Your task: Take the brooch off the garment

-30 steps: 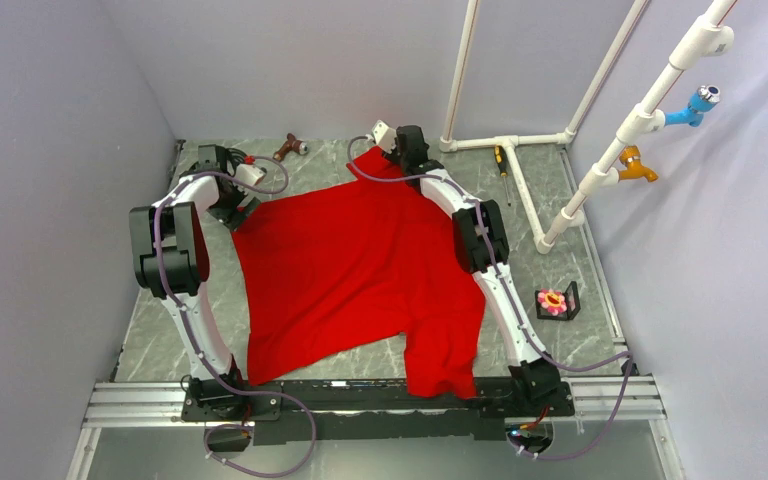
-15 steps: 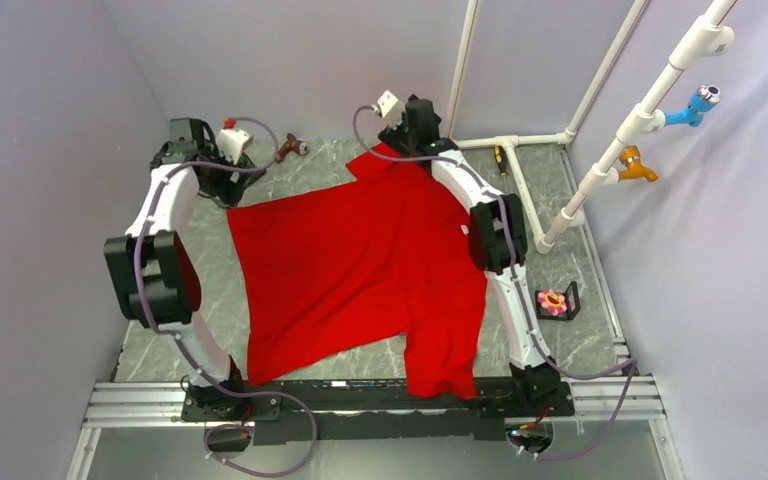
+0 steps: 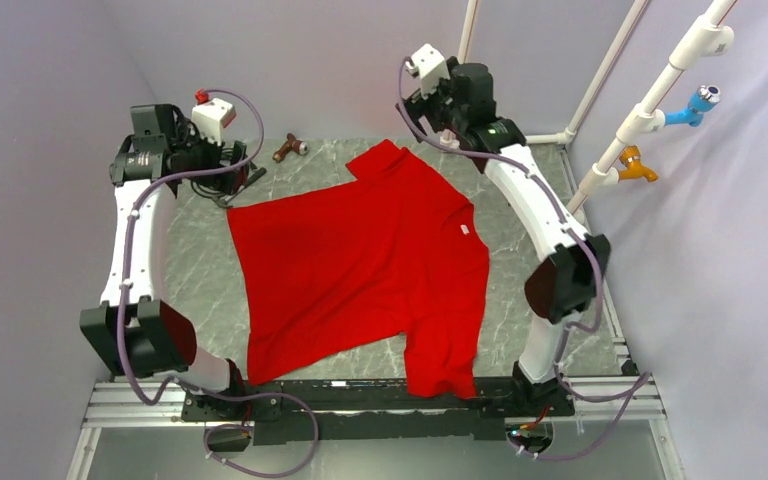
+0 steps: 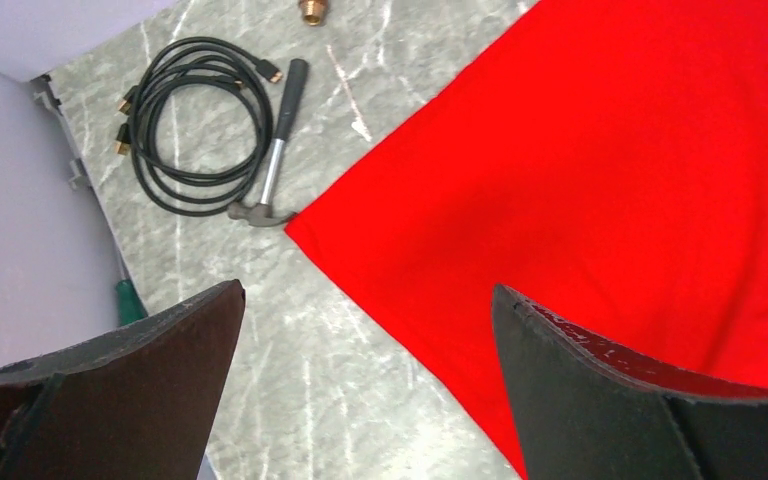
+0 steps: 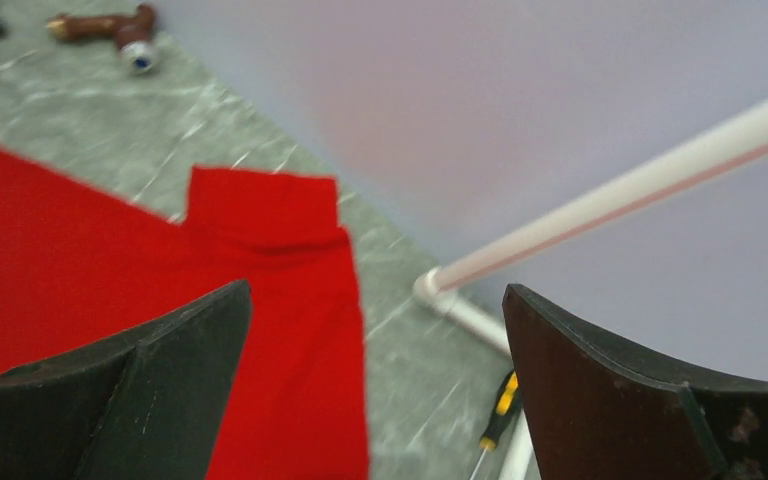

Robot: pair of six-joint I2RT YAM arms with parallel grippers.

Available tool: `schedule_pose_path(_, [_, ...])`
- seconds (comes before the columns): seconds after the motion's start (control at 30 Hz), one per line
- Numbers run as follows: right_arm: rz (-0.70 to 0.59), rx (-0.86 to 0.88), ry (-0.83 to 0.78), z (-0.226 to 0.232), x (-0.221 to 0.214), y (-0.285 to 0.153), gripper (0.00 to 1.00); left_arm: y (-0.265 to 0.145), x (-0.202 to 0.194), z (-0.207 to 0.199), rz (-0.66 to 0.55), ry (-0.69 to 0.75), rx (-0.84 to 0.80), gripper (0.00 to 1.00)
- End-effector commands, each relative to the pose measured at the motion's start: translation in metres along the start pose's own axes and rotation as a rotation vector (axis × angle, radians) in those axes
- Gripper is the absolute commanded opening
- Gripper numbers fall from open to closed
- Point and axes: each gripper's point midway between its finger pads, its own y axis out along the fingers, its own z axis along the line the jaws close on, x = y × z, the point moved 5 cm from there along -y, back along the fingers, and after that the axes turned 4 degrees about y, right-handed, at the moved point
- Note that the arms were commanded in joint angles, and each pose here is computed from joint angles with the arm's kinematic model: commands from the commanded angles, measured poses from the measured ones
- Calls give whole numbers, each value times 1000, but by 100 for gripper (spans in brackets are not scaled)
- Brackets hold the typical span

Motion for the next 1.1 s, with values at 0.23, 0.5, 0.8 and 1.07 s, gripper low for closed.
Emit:
schedule_pose_path(0.23, [186, 116, 285, 48, -70, -139, 100, -57, -17, -48, -37, -84, -51, 100])
schedule_pose_path(0.5, [326, 95, 378, 74, -153, -210, 100, -56, -82, -77, 110, -46, -22, 100])
schedule_pose_path(0.8, [373, 14, 408, 70, -197, -232, 100, -43, -135, -105, 192, -152, -40, 99])
schedule_pose_path(1.07, [373, -4, 467, 60, -206, -240, 100, -42, -139, -104, 206, -186, -6, 99])
